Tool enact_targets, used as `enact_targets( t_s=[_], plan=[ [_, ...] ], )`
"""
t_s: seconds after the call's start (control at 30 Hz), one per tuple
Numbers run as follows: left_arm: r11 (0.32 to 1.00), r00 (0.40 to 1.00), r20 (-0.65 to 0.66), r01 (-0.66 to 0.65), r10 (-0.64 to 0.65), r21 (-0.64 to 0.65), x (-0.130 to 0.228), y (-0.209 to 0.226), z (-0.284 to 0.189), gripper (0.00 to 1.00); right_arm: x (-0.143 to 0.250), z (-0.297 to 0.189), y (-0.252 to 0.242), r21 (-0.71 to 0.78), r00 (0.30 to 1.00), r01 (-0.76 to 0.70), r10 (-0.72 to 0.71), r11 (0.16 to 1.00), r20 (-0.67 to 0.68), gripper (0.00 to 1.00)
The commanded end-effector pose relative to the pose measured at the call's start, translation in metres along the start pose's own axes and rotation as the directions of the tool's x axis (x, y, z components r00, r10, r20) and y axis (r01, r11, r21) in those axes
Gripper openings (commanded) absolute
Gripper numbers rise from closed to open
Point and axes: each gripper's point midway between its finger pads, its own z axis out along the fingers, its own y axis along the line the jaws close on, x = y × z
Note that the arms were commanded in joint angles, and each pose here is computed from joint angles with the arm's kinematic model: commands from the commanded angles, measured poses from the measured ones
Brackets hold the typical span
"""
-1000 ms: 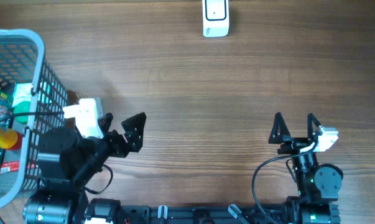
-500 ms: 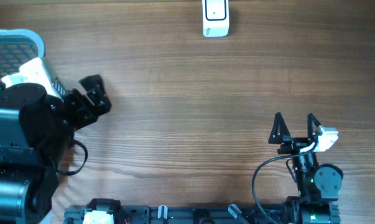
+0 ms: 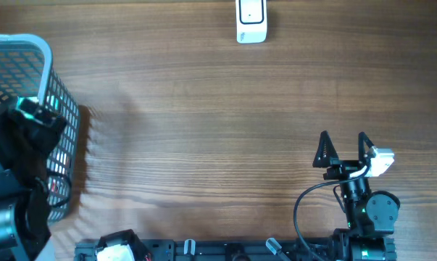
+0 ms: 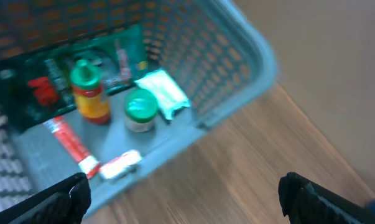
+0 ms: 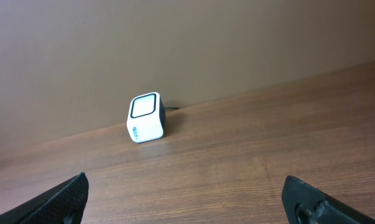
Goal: Scan the item barcode
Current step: 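Reach the left gripper into the basket and grasp the orange sauce bottle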
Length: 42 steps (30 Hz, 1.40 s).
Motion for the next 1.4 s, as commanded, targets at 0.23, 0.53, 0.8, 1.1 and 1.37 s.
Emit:
enact_targets(
  t_s=[0.23,0.53,0.8,1.1,1.37],
  plan=[
    [0.957,0.983,-0.013,0.175,-0.183,-0.233,-0.007,0.058,0.016,1.00,-0.002,0.000,-0.001,0.008,1.000,-0.006,0.006,1.000,0.009,1.00],
    [0.902,0.960,-0.037,0.247,-0.277,-0.355,-0.002,0.083,0.030,1.00,-0.002,0.000,-0.001,0.008,1.000,-0.006,0.006,1.000,0.009,1.00],
    [0.865,0.942,-0.022,0.298,-0.335,-0.403,-0.002,0.095,0.034,1.00,-0.002,0.000,-0.001,0.007,1.000,-0.006,0.006,1.000,0.009,1.00],
    [0.781,0.900,-0.030,0.360,-0.435,-0.510,0.001,0.116,0.060,1.00,-0.002,0.000,-0.001,0.008,1.000,-0.007,0.006,1.000,0.009,1.00],
    [0.762,0.901,-0.087,0.305,-0.425,-0.571,-0.007,0.132,0.125,1.00,-0.002,0.000,-0.001,0.007,1.000,-0.006,0.006,1.000,0.009,1.00]
  ],
)
